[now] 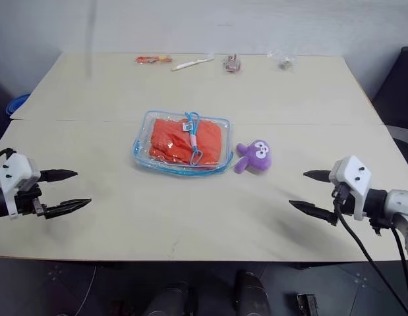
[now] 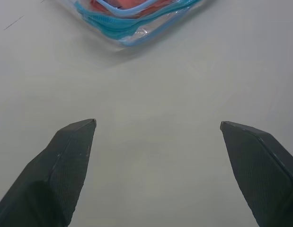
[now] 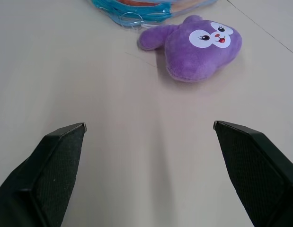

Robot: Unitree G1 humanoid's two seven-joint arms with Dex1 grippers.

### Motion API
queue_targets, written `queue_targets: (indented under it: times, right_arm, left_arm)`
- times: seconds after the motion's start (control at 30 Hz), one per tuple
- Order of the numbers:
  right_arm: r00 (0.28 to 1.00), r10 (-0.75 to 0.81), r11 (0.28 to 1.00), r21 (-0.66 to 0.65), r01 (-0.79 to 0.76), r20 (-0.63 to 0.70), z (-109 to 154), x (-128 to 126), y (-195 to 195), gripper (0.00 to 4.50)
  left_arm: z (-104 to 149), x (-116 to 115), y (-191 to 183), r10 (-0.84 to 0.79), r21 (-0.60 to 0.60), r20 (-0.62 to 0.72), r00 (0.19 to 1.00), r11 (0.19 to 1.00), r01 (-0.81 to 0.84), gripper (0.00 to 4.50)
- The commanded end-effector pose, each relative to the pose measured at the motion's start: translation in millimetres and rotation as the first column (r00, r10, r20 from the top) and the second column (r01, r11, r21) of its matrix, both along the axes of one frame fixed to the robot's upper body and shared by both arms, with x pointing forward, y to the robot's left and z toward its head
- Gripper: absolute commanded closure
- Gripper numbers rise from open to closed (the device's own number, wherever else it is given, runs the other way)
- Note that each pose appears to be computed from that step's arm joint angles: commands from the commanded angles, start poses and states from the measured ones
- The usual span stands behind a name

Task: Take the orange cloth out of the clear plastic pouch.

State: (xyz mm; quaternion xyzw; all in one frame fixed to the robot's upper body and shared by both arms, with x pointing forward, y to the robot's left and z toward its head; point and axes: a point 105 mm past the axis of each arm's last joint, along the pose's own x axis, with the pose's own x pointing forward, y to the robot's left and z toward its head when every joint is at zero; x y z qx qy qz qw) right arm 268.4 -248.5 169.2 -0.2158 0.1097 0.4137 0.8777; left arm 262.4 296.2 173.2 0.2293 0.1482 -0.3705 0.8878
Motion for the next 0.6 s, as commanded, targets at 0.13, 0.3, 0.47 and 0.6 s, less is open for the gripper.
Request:
queue_targets:
  times: [0.13,0.3,0.47,0.6]
  right_arm:
    - [0.998,0.002,1.0,0.001,-0.002,0.063,12.5,0.7,0.0,0.0]
    - [0.996,-0.044,0.999,-0.026,0.046,0.081,10.4,6.7,-3.9,0.0]
    - [0.997,-0.042,0.999,-0.004,0.043,0.067,8.4,6.7,0.3,0.0]
    - [0.998,-0.046,0.999,0.019,0.045,0.04,6.7,5.3,1.1,0.0]
  left_arm:
    - [2.0,0.9,-4.0,-0.009,0.03,0.036,0.999,1.0,0.007,0.03]
    - [2.1,2.0,-4.7,-0.002,0.019,0.037,0.999,1.0,0.001,0.03]
    - [0.8,1.1,-4.4,0.008,0.001,0.008,1.0,1.0,-0.008,0.03]
    - [6.0,2.5,-2.4,0.03,-0.036,0.017,0.999,0.999,-0.03,0.03]
